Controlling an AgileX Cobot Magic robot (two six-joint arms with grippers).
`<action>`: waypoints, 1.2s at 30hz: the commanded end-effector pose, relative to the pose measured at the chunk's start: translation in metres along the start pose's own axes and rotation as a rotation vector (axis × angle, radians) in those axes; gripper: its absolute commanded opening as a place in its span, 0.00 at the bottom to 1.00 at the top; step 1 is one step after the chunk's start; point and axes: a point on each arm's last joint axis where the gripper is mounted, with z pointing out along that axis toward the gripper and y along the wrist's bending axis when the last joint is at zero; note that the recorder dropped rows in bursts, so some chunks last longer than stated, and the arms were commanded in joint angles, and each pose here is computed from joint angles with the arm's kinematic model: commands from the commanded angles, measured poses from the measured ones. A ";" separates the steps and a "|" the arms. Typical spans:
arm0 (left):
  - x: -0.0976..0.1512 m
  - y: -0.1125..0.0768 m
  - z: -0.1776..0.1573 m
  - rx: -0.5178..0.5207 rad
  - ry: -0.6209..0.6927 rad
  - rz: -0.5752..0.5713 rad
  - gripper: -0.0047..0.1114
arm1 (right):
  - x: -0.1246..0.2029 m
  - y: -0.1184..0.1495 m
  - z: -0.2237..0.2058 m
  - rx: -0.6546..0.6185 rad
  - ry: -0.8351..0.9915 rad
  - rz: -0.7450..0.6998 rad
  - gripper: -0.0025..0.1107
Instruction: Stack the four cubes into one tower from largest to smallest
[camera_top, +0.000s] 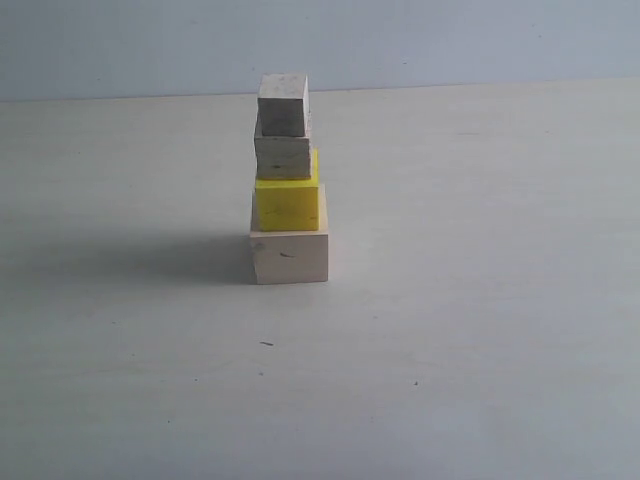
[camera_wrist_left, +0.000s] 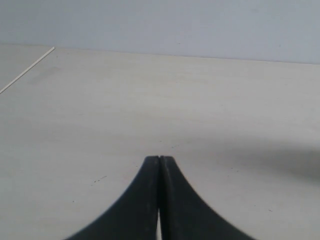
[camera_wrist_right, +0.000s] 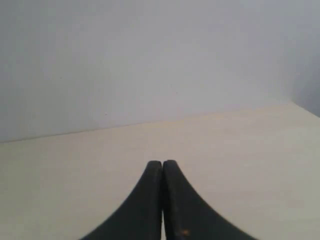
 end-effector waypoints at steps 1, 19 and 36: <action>0.000 0.000 0.000 -0.003 -0.007 0.001 0.04 | 0.007 0.000 0.000 -0.013 0.062 -0.015 0.02; 0.000 0.000 0.000 -0.003 -0.007 0.001 0.04 | 0.019 0.000 -0.002 -0.007 0.191 0.002 0.02; 0.000 0.000 0.000 -0.003 -0.007 0.001 0.04 | 0.018 0.000 -0.002 -0.005 0.184 -0.008 0.02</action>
